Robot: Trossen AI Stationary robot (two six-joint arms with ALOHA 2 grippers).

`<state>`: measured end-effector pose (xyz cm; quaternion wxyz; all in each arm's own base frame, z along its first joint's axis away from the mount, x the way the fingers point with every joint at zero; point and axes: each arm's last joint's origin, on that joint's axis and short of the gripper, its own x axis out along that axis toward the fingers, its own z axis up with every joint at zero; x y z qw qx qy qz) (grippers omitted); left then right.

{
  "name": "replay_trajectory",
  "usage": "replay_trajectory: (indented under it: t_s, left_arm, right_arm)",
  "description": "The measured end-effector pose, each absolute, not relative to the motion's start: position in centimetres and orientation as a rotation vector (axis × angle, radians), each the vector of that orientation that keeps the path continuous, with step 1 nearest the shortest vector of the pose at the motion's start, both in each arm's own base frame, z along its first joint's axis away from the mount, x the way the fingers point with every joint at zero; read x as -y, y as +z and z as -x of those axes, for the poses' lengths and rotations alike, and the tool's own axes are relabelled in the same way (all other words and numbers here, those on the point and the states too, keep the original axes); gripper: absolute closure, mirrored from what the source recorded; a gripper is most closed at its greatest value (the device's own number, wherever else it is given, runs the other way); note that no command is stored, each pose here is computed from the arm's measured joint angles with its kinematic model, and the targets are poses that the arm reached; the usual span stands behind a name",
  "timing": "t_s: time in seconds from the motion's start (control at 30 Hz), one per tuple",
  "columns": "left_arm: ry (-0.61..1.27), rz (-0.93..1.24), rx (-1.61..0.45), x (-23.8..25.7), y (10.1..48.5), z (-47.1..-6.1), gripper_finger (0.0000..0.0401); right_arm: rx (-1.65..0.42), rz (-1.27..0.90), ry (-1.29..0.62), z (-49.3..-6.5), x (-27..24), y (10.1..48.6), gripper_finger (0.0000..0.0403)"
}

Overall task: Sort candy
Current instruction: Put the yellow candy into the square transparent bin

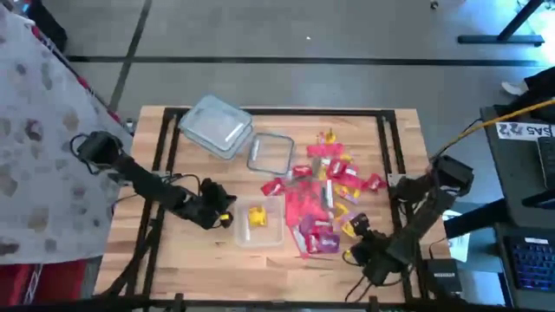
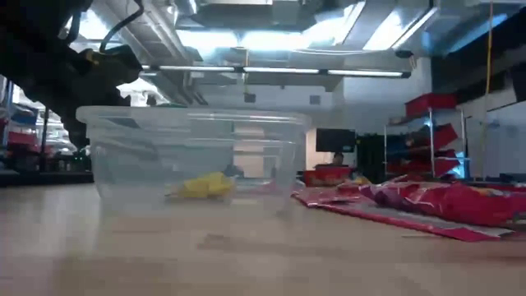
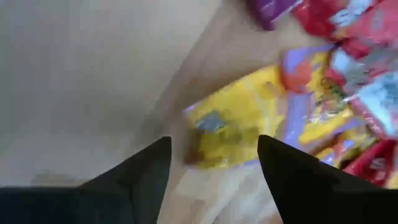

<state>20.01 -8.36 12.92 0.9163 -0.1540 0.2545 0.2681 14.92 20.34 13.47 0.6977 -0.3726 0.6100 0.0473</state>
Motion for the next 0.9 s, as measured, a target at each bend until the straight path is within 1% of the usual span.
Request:
replay_trajectory:
  t_s: [0.17, 0.27, 0.37, 0.5, 0.53, 0.57, 0.67, 0.73, 0.9]
  left_arm:
    - [0.552, 0.316, -0.524, 8.4, 12.9, -20.0, 0.0401]
    - [0.552, 0.319, -0.521, 8.4, 12.9, -20.0, 0.0401]
    - [0.552, 0.322, -0.521, 8.4, 12.9, -20.0, 0.0401]
    - [0.554, 0.33, -0.519, 8.4, 12.9, -20.0, 0.0401]
    - [0.554, 0.331, -0.518, 8.4, 12.9, -20.0, 0.0401]
    - [0.555, 0.332, -0.517, 8.4, 12.9, -20.0, 0.0401]
    - [0.554, 0.331, -0.517, 8.4, 12.9, -20.0, 0.0401]
    - [0.554, 0.332, -0.517, 8.4, 12.9, -20.0, 0.0401]
    - [0.554, 0.333, -0.515, 8.4, 13.0, -20.1, 0.0401]
  right_arm:
    - [-1.357, 0.824, 0.033, -15.7, -20.2, 12.5, 0.0177]
    - [-1.347, 0.749, -0.047, -16.1, -20.0, 12.2, 0.0203]
    - [-1.34, 0.663, -0.117, -16.5, -19.9, 12.3, 0.0259]
    - [-1.316, 0.573, -0.173, -17.1, -20.8, 13.5, 0.0363]
    - [-1.313, 0.56, -0.178, -17.3, -21.1, 14.0, 0.0381]
    - [-1.314, 0.553, -0.185, -17.4, -21.3, 14.5, 0.039]
    - [-1.309, 0.514, -0.219, -18.3, -21.9, 16.8, 0.0389]
    - [-1.281, 0.492, -0.229, -19.1, -22.1, 19.0, 0.0396]
    - [-1.059, 0.454, -0.215, -22.2, -21.5, 25.0, 0.0398]
